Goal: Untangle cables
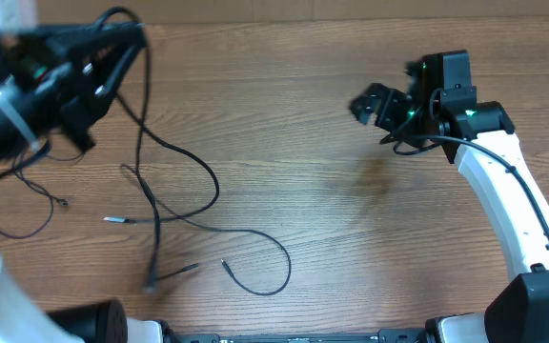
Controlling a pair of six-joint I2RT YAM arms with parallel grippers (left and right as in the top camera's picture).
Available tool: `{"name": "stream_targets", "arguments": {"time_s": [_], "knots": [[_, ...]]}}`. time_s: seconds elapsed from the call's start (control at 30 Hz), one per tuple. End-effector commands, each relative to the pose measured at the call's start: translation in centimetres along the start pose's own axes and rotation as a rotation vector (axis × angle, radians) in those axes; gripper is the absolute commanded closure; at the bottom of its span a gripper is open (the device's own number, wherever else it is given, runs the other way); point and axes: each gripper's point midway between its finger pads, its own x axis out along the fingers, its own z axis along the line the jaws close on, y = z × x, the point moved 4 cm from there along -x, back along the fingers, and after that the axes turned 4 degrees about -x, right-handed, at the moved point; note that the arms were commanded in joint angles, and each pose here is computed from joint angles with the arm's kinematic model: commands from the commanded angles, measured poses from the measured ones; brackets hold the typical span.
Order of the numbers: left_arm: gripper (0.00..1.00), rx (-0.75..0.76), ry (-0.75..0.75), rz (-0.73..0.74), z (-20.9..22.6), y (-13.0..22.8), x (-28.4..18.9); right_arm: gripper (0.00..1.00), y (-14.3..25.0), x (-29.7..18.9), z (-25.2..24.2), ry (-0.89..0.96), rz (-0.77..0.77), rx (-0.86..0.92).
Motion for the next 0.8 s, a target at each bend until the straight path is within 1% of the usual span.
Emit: {"name": "stream_targets", "arguments": {"time_s": [0.0, 0.1, 0.23, 0.3, 0.43, 0.63, 0.7, 0.77], "knots": [[0.96, -0.005, 0.295, 0.09, -1.6, 0.8, 2.1, 0.0, 1.8, -1.5, 7.0, -0.486, 0.089, -0.297], [0.96, -0.032, 0.42, 0.145, -1.9, 1.4, 4.0, 0.0, 2.4, -1.8, 8.8, -0.582, 0.101, -0.344], [0.96, -0.015, 0.494, 0.19, -2.7, 2.4, 6.1, 0.0, 2.8, -1.5, 10.3, -0.611, 0.094, -0.398], [0.96, -0.005, 0.474, 0.202, -3.0, 2.7, 6.9, 0.0, 2.7, -1.3, 10.9, -0.62, 0.08, -0.42], [0.96, 0.014, 0.373, 0.228, -3.5, 3.7, 8.7, 0.0, 2.1, -1.4, 12.2, -0.649, 0.046, -0.425], [0.96, 0.054, 0.407, 0.245, -5.3, 4.4, 9.5, 0.0, 1.9, -1.3, 13.8, -0.68, 0.02, -0.443], [0.96, 0.07, 0.384, 0.228, -5.1, 4.1, 9.4, 0.0, 2.6, -0.7, 13.7, -0.634, 0.048, -0.421], [0.96, 0.093, 0.368, 0.2, -5.1, 3.6, 9.2, 0.0, 3.7, 0.5, 12.7, -0.525, 0.096, -0.373]]}}
